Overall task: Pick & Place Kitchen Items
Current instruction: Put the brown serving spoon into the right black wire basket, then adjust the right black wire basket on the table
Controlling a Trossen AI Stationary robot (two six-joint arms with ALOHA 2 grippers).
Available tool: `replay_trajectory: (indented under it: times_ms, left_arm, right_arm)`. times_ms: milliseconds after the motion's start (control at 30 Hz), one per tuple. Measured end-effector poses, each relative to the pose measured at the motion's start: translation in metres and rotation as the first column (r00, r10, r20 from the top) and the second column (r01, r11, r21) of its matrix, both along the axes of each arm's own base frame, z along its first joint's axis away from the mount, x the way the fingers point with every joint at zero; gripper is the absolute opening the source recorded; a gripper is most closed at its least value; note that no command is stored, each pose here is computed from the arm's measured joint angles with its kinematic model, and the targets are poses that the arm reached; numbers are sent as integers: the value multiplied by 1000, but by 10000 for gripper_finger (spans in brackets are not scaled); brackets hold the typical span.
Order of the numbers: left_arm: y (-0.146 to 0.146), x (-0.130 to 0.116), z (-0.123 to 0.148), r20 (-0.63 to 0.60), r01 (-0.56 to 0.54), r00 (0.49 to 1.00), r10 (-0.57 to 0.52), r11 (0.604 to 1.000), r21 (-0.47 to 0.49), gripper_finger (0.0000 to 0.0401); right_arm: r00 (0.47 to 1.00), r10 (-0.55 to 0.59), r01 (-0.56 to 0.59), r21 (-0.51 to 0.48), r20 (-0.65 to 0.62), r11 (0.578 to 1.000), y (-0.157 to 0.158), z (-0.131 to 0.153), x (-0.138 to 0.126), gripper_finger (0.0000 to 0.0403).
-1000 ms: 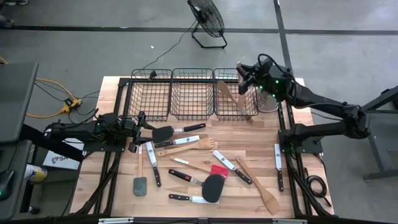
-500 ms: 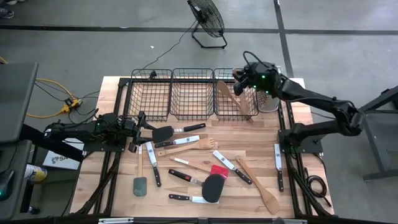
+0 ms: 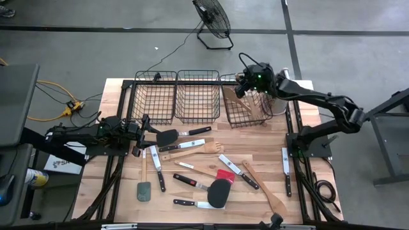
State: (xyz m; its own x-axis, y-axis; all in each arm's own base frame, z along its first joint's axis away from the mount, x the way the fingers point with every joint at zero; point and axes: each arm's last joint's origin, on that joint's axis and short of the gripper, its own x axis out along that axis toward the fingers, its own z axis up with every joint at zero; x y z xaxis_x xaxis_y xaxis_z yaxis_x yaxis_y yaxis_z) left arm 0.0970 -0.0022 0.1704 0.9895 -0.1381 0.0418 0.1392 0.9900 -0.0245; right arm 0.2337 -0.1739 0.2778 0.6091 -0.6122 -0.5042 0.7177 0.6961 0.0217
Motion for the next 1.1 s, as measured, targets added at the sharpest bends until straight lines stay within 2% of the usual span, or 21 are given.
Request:
replay_trajectory:
  times_ms: [500, 633, 867, 1100]
  left_arm:
    - [0, 0, 0, 0, 0, 1000, 0, 1000, 0, 212]
    - [0, 0, 0, 0, 0, 1000, 0, 1000, 0, 212]
    - [0, 0, 0, 0, 0, 1000, 0, 1000, 0, 212]
    - [0, 0, 0, 0, 0, 1000, 0, 1000, 0, 212]
  right_arm:
    - [1000, 0, 0, 1, 7, 1000, -3, -4, 4, 161]
    - [999, -14, 14, 2, 47, 1000, -2, 1, 3, 166]
    - [990, 15, -14, -9, 137, 1000, 13, 27, -14, 160]
    - [973, 116, -140, 113, 197, 984, 40, 41, -29, 152]
